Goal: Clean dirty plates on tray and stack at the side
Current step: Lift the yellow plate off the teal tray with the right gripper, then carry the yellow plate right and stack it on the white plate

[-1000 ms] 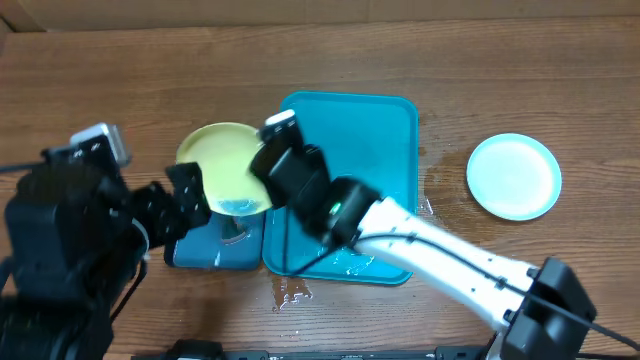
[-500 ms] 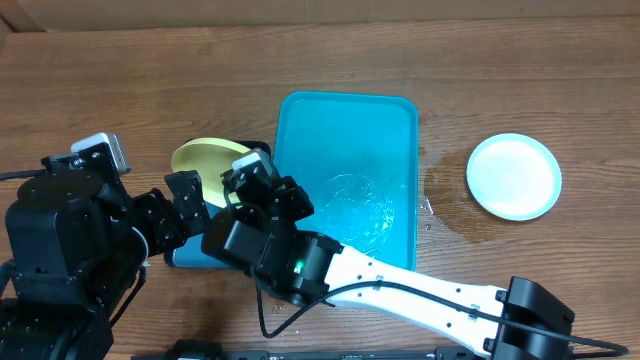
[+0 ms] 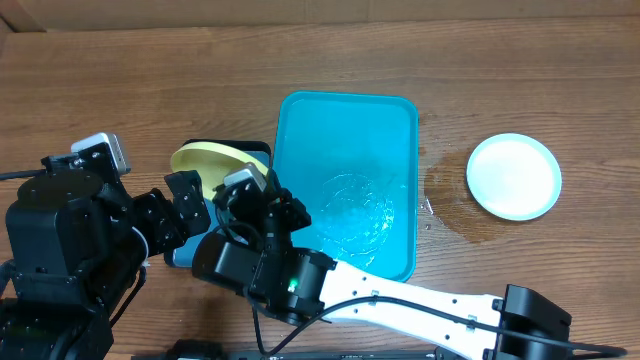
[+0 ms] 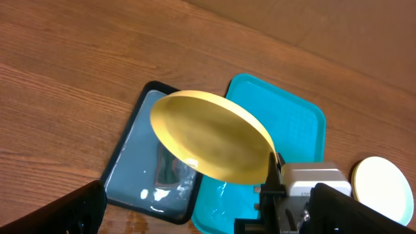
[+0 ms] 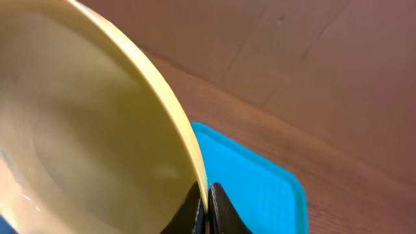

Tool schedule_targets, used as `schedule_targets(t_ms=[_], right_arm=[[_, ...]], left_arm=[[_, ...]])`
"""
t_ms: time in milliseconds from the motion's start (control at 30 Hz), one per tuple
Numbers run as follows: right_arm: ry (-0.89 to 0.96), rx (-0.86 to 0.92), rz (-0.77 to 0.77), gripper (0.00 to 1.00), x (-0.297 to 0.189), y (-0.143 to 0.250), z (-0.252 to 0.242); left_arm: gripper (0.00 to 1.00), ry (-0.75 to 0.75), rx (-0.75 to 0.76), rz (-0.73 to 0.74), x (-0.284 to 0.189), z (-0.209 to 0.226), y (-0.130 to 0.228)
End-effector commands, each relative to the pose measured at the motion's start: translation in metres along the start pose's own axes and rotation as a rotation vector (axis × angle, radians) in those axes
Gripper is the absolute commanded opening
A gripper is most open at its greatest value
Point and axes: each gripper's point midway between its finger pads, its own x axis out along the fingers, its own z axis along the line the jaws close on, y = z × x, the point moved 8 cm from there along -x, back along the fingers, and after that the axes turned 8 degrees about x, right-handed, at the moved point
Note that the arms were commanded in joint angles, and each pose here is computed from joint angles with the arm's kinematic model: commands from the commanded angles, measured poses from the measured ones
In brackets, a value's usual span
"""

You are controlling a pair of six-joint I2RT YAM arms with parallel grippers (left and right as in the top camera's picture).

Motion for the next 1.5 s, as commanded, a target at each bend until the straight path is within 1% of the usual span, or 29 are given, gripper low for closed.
schedule_targets(t_ms=[0,733,900,1033,1067,1167,1233,1300,1367,1467], right_arm=[[0.038,0.012,-0.042,0.04,-0.007,-0.009,-0.003],[0.080,0.018,-0.064,0.04,-0.007,-0.011,-0.007],[0.072,0.060,-0.045,0.04,0.000,-0.011,-0.009],[0.000,0.234,0.079,0.04,0.027,-0.002,-0.017],[-0.060,0.288,0.153,0.04,0.038,0.002,-0.017],[-0.333,0.416,0.399,0.04,0.065,0.007,-0.017],[-0.490,0.504,0.516,0.04,0.079,0.002,-0.029],[-0.613,0.605,0.603,0.04,0.089,-0.007,-0.052],[-0.700,0.701,0.645,0.04,0.100,-0.019,-0.089],[-0.708,0.824,0.663,0.04,0.115,-0.027,-0.151]], left_arm=[[1.00,-0.010,-0.006,-0.018,-0.003,0.001,-0.003],[1.00,-0.010,-0.006,-0.018,-0.003,0.001,-0.003],[1.00,-0.010,-0.006,-0.018,-0.003,0.001,-0.003],[1.00,-0.010,-0.006,-0.018,-0.003,0.001,-0.003],[1.00,-0.010,-0.006,-0.018,-0.003,0.001,-0.003],[1.00,-0.010,-0.006,-0.018,-0.003,0.001,-0.003],[1.00,-0.010,-0.006,-0.018,-0.003,0.001,-0.003],[1.00,-0.010,-0.006,-0.018,-0.003,0.001,-0.003],[1.00,-0.010,-0.006,-0.018,-0.003,0.001,-0.003],[1.00,-0.010,-0.006,-0.018,-0.003,0.001,-0.003]])
